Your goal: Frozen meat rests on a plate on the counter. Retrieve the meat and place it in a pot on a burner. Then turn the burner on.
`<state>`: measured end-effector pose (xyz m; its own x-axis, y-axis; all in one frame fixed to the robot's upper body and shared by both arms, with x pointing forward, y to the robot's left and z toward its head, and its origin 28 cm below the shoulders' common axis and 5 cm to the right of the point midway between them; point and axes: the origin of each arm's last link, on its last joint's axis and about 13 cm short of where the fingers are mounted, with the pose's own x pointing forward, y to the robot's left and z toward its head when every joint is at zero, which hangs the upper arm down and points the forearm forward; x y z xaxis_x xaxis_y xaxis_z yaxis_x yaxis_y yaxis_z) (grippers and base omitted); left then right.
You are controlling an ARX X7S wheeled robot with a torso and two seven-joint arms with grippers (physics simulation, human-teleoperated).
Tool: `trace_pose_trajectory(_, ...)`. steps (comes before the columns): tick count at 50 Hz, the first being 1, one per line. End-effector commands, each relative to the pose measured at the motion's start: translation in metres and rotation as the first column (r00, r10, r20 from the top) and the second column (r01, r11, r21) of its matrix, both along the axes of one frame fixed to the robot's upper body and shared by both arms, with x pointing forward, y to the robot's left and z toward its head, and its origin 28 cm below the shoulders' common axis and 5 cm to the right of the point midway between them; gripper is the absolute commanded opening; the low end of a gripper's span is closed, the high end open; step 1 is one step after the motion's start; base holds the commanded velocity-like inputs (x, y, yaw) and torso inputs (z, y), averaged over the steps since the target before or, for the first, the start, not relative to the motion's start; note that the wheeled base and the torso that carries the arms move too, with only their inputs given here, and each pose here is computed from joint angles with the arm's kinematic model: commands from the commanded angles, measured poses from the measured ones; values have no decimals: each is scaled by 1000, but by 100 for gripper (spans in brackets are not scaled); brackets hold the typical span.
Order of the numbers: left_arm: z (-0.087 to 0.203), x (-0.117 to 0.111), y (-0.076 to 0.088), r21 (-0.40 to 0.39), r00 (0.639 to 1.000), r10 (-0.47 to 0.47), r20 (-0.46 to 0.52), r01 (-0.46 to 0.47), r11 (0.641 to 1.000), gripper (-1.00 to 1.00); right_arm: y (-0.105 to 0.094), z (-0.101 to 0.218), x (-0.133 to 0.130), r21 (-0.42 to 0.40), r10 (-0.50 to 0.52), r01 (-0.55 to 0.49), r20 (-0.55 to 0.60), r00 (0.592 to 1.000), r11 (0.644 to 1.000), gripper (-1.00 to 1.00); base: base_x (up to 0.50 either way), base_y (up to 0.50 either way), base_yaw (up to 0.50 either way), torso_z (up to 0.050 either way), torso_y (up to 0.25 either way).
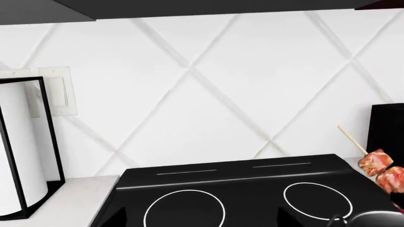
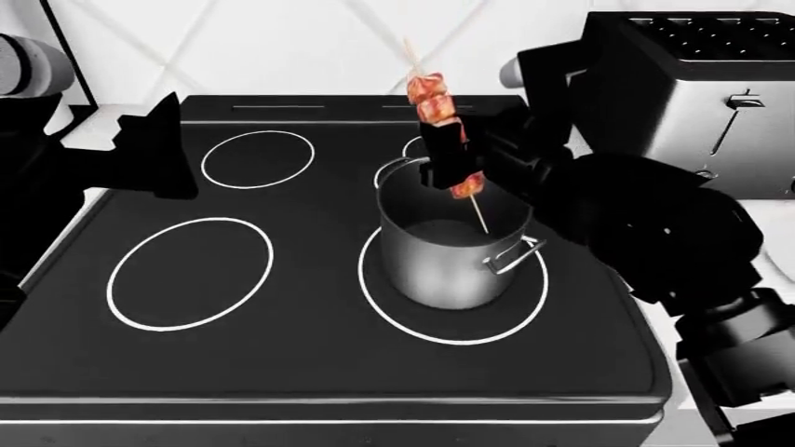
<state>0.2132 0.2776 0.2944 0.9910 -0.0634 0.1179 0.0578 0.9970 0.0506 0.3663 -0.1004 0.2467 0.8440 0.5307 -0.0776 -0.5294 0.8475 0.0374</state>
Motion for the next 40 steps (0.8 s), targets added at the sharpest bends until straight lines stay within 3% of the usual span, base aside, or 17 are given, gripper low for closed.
trace_pose_trajectory(1, -1, 1, 0, 4, 1000, -1, 0, 1, 1000, 100, -1, -4, 5, -14, 0, -1, -6, 1000, 1000, -100, 0, 0, 0, 0, 0)
trace_pose_trajectory(40, -2, 3, 0, 7, 1000, 1, 0, -1, 1000, 100, -2, -15, 11, -31, -5, 4, -41, 999, 1000, -100, 0, 0, 0, 0, 0)
